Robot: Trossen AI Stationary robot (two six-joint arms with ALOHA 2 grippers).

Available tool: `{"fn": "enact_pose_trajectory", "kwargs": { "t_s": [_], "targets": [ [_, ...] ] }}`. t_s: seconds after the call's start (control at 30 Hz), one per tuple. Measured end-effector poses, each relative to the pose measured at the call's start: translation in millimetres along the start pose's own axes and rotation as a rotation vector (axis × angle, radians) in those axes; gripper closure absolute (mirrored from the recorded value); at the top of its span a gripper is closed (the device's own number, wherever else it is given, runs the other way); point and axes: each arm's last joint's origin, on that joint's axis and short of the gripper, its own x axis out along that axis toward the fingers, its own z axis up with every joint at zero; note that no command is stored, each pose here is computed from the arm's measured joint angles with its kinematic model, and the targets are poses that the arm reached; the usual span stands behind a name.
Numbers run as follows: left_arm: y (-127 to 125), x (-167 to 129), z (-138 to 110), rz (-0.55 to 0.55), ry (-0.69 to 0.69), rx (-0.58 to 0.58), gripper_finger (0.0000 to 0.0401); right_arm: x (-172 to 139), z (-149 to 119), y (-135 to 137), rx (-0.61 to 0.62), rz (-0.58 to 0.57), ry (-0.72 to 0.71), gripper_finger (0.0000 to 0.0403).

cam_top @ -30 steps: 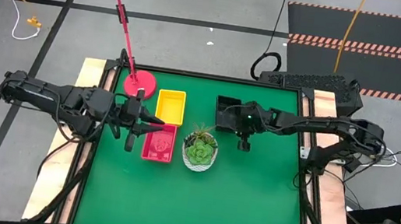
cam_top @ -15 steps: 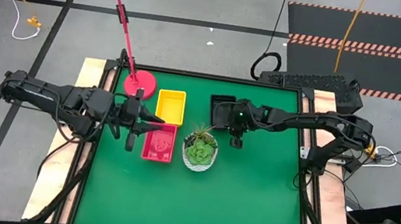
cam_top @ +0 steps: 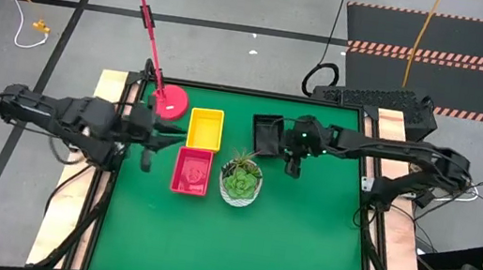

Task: Stack baskets by color
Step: Return to Home Position

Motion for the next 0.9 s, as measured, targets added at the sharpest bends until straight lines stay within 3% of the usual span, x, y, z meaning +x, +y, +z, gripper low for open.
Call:
{"fn": "enact_pose_trajectory", "kwargs": {
  "t_s": [0.2,0.53,0.9],
  "targets": [
    [1.0,-21.7,-14.4,-0.029,0.009,-0.008,0.0320,-39.3,-5.1,14.2,0.107,0.025,0.017,0.0242],
    [6.7,-23.0,-99.0,-0.002,0.034,-0.063,0.0320,-76.3,-34.9,41.4,0.186,0.095,-0.045,0.0243],
    [16.8,-44.6,-141.7,-0.046,-0.194,-0.117,0.0320,-73.1,-95.7,53.3,0.221,0.184,-0.412,0.0243]
  ]
}}
